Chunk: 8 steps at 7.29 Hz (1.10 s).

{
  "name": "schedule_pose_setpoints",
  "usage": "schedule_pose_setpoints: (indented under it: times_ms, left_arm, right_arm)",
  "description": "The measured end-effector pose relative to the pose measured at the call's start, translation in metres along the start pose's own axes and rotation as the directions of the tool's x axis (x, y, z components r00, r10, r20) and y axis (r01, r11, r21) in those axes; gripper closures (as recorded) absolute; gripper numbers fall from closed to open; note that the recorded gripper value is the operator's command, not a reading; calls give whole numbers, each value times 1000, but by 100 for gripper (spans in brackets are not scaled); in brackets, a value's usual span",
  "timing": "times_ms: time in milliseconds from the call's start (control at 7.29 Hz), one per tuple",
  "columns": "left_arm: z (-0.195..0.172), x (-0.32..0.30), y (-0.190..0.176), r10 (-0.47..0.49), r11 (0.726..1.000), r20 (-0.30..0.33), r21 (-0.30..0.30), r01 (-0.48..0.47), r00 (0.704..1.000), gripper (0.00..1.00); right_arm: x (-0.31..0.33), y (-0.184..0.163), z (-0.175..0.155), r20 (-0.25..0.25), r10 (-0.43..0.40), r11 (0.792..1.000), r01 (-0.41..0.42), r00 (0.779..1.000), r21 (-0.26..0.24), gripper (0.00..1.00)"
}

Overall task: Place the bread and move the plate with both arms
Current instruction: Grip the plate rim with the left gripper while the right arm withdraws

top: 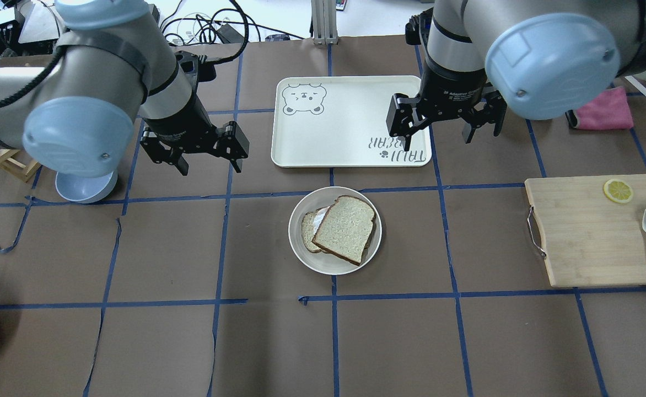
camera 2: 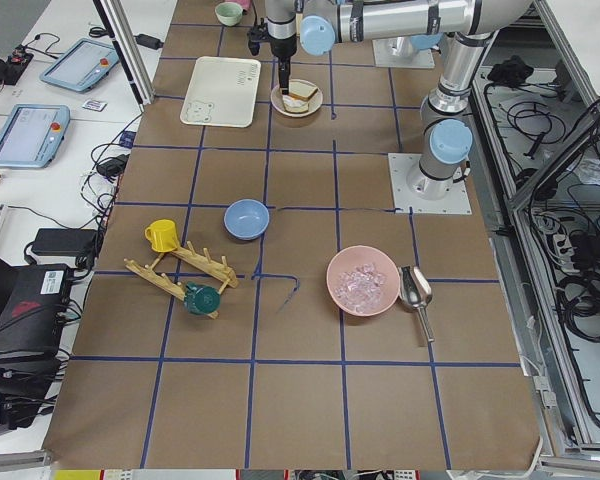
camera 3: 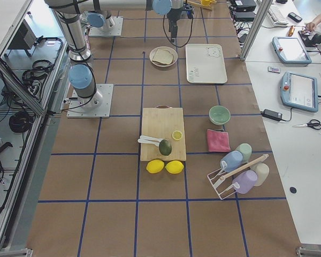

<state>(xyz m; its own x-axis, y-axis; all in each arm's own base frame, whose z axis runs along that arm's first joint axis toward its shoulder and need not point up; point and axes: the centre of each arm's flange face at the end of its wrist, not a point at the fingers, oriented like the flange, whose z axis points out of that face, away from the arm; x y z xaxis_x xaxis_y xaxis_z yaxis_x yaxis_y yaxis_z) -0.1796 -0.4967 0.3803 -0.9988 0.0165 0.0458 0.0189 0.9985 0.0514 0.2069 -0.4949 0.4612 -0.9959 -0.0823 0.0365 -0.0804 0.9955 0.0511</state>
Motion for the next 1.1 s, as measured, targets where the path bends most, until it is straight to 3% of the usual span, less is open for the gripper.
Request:
schedule_pose_setpoints:
  times_ms: [549, 961, 1098]
  left_arm:
    - [117, 30, 10, -35, 999, 2, 17, 35, 999, 0]
    - [173, 64, 27, -128, 992, 6, 5, 128, 992, 0]
    - [184, 70, 29, -142, 990, 11, -6, 142, 990, 13]
  right_arm:
    - [17, -2, -16, 3, -51, 998, 51, 999, 26, 0]
    - [38, -6, -17, 6, -26, 999, 26, 1000, 22, 0]
    - [48, -5, -21, 6, -7, 1000, 7, 1000, 29, 0]
